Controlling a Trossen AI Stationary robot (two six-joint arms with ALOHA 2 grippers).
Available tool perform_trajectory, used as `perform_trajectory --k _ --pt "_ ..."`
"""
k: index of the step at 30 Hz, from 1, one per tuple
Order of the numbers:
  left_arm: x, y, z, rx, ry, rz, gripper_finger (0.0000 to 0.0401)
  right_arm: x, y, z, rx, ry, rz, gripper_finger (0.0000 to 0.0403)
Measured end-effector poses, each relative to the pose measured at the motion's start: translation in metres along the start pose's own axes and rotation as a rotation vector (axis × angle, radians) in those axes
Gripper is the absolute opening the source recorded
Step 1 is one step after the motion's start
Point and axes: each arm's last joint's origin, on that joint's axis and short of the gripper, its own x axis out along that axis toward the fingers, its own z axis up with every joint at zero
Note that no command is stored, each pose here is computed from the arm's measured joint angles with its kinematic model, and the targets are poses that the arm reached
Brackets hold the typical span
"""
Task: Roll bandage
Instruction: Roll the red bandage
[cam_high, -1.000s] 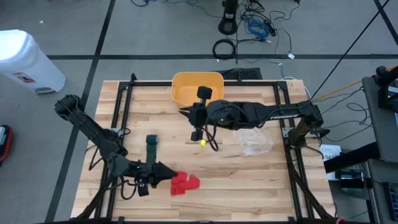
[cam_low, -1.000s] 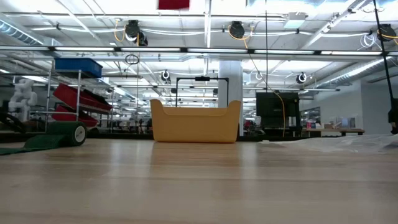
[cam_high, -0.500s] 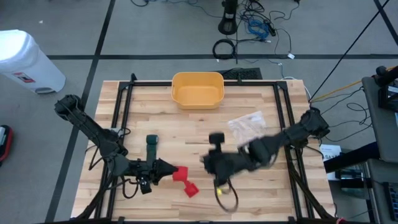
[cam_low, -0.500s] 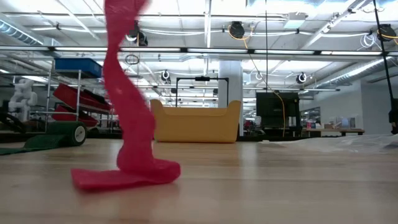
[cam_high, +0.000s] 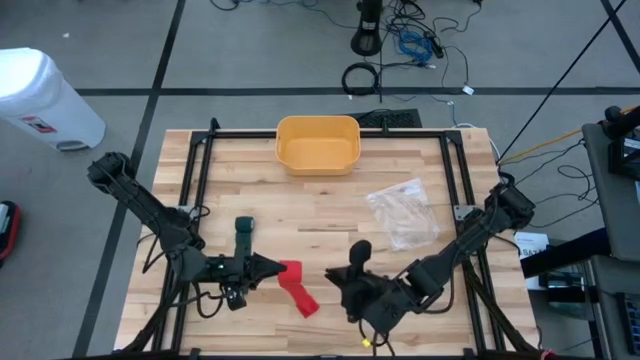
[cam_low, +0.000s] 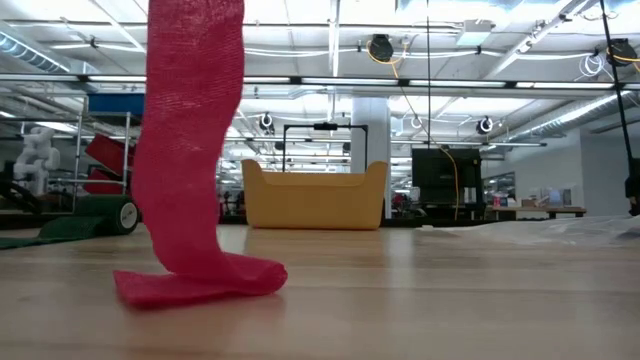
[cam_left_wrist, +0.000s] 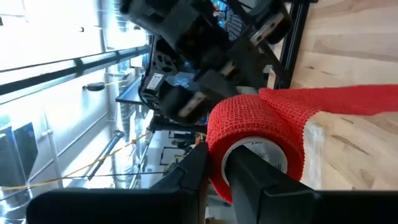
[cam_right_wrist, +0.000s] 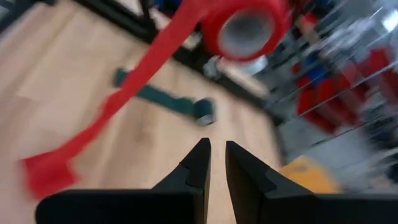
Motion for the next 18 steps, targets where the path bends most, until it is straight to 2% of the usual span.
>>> perform_trajectory --k 2,4,6,9,12,18 --pt "0.000 0.000 0.001 0.046 -0.009 0.000 0.0056 0.000 -0.002 0.007 -0.120 -0.048 -0.025 0.0037" --pt "-0.002 0.000 0.002 0.096 -0.016 0.000 0.0056 -0.001 -0.002 0.015 -0.258 -0.114 -0.002 0.0041" --pt "-0.002 0.000 0.003 0.164 -0.022 0.003 0.0056 -0.002 -0.005 0.023 -0.305 -0.179 -0.025 0.0050" --pt "-0.003 0.004 0.004 0.279 -0.026 0.034 0.0056 -0.004 -0.014 0.035 -0.238 -0.245 -0.120 0.0075" --pt "-0.005 0.009 0.006 0.340 -0.031 0.081 0.0056 -0.005 -0.021 0.043 -0.179 -0.299 -0.169 0.0103" --pt "-0.009 0.012 0.012 0.429 -0.067 0.108 0.0057 0.003 -0.030 0.047 -0.050 -0.397 -0.097 0.0148"
